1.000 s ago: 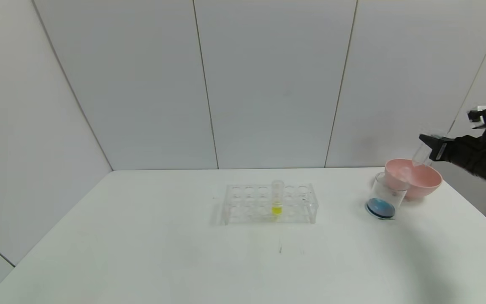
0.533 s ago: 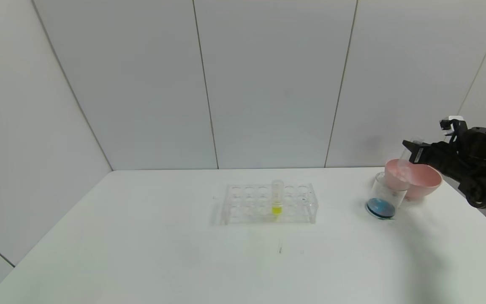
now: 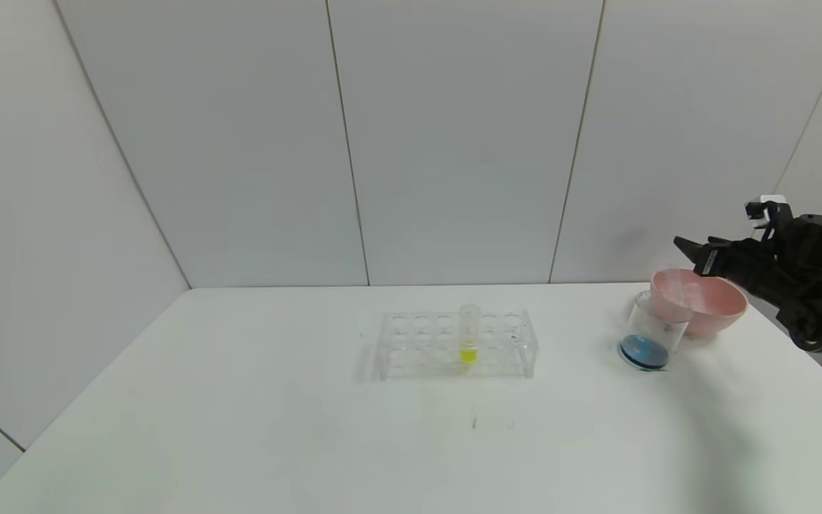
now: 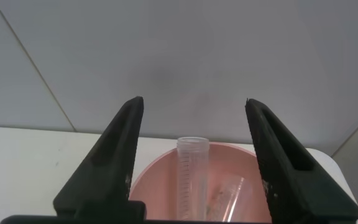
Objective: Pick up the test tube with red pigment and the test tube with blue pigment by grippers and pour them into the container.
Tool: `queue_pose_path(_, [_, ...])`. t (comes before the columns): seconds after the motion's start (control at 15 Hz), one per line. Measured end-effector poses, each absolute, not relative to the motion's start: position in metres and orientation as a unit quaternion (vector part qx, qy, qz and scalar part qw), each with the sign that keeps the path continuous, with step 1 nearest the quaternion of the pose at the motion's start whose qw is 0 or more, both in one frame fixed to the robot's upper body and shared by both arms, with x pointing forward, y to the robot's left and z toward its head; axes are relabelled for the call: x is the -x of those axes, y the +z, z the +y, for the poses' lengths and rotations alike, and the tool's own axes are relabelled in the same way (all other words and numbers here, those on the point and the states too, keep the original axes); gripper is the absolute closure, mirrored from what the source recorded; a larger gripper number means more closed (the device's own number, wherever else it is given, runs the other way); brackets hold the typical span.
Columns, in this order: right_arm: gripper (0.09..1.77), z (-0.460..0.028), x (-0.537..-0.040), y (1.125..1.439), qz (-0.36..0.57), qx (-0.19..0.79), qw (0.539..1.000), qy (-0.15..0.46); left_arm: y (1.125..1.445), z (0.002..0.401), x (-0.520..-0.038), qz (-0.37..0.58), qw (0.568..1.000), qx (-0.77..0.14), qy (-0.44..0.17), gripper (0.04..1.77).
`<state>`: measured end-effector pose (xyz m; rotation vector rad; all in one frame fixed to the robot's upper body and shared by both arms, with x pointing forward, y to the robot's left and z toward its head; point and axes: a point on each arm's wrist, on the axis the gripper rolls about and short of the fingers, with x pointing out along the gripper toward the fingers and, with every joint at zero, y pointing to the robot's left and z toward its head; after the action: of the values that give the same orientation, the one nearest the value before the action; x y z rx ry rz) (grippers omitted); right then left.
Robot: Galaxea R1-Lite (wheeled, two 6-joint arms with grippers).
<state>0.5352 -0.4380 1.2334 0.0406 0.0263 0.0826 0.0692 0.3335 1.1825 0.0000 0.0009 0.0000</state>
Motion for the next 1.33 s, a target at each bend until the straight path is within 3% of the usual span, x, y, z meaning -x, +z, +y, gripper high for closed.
queue_pose_path(0.27, [0.45,-0.401,-0.533,1.250,0.003,-0.019,0.999,0.043,1.183,0.334,-0.069,0.000,1.000,0.000,0.000,0.05])
queue_pose_path(0.73, [0.27,-0.321,-0.501,1.274,-0.002,-0.033,0.996,0.082,1.182,0.334,-0.069,0.001,1.000,0.000,0.000,0.05])
queue_pose_path(1.33, [0.19,-0.339,-0.353,1.350,-0.129,-0.035,0.989,0.064,1.183,0.334,-0.069,0.000,1.000,0.000,0.000,0.05])
